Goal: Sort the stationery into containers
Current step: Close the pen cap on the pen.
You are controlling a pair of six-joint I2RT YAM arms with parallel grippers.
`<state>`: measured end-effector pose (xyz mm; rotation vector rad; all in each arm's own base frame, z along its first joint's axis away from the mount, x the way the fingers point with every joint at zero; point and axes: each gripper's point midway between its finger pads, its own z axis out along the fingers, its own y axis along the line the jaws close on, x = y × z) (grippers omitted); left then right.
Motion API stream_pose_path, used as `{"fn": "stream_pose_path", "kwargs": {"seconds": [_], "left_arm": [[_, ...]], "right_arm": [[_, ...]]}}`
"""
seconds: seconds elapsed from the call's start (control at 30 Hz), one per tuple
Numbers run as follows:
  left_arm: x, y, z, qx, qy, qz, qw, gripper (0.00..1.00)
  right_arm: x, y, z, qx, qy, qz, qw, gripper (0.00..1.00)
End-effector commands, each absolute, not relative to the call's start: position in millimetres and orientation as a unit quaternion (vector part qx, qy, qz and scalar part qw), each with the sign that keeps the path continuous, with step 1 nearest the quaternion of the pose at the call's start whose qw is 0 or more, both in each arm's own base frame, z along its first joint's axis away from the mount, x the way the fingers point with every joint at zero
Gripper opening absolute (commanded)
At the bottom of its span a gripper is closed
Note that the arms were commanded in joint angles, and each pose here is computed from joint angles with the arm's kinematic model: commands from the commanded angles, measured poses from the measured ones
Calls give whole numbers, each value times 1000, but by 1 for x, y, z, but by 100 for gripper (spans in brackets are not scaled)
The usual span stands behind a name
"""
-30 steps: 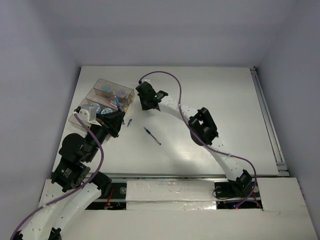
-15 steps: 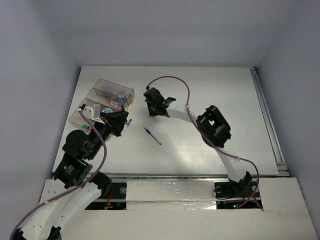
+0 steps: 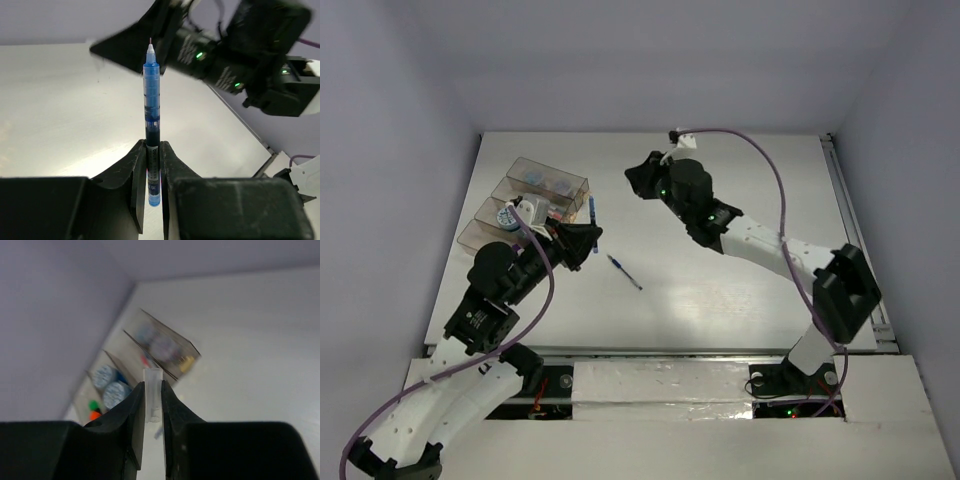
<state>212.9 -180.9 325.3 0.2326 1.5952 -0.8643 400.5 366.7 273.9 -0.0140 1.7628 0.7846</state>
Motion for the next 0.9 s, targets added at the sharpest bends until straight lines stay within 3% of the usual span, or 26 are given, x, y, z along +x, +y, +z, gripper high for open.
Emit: {"fn": "stream_pose_path", "kwargs": {"seconds": [0.0,0.43,0.87], "left_arm": [[207,-192,345,120,657,-409,622,0],[216,-197,330,127,679,-400,603,0],[231,-202,310,126,706,-399,572,0]], "right_arm": [[387,361,368,39,635,447,629,0],[339,384,409,-7,558,599,574,0],[316,395,409,-32,538,641,546,0]]}}
